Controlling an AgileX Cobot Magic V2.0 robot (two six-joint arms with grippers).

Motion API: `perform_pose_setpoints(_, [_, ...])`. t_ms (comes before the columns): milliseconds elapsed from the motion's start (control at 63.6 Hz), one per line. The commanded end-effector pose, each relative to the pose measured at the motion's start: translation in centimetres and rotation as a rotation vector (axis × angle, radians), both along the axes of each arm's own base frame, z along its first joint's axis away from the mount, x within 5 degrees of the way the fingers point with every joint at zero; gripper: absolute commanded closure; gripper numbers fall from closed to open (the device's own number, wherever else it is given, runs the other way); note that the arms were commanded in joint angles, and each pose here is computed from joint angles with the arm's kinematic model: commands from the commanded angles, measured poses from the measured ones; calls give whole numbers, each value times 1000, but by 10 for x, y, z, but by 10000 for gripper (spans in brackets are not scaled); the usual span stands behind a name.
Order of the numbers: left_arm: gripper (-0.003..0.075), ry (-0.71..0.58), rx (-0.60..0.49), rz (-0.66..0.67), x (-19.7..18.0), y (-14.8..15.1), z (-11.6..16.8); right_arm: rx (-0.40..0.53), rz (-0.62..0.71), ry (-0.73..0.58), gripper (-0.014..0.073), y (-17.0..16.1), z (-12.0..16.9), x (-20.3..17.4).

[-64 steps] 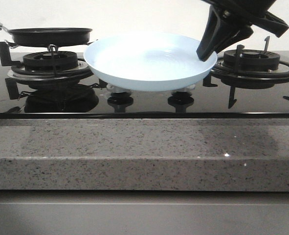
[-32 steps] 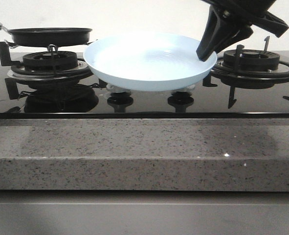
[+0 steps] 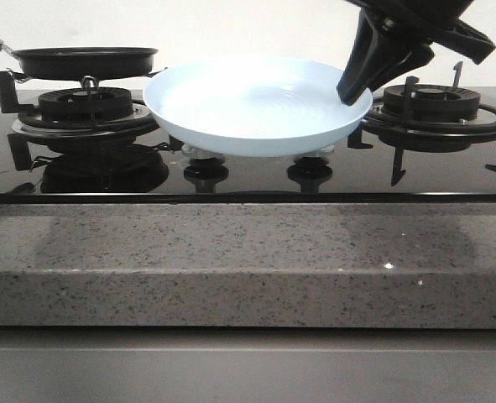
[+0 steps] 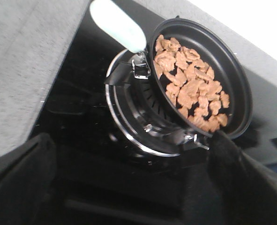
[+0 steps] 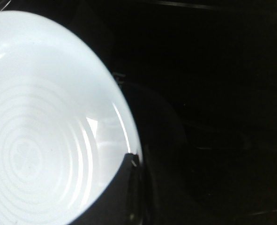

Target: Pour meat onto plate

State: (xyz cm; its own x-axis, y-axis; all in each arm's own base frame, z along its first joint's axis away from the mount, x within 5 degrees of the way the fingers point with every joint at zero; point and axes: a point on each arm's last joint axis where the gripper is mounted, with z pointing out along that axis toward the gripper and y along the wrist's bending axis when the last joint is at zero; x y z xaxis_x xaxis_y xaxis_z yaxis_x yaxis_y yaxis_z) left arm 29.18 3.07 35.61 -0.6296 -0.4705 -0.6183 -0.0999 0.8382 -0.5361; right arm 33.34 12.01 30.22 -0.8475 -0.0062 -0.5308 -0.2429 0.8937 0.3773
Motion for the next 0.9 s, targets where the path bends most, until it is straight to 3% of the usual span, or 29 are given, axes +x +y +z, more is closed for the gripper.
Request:
perform_pose_setpoints(0, [82,-81,-121,-44,14,9,15,59,-24,-108,624,-1,29,-4])
perform_pose_setpoints(79, [82,-76,-219,-62,31,19,8,59,-24,-108,624,-1,29,-4])
perform_pose_setpoints(157, [82,-67,-249,-67,44,25,3,59,-24,-108,624,-1,29,-4])
perform_pose_setpoints(880, [83,-56,-411,-117,120,34,-22,59,-24,-108,624,-1,29,-4])
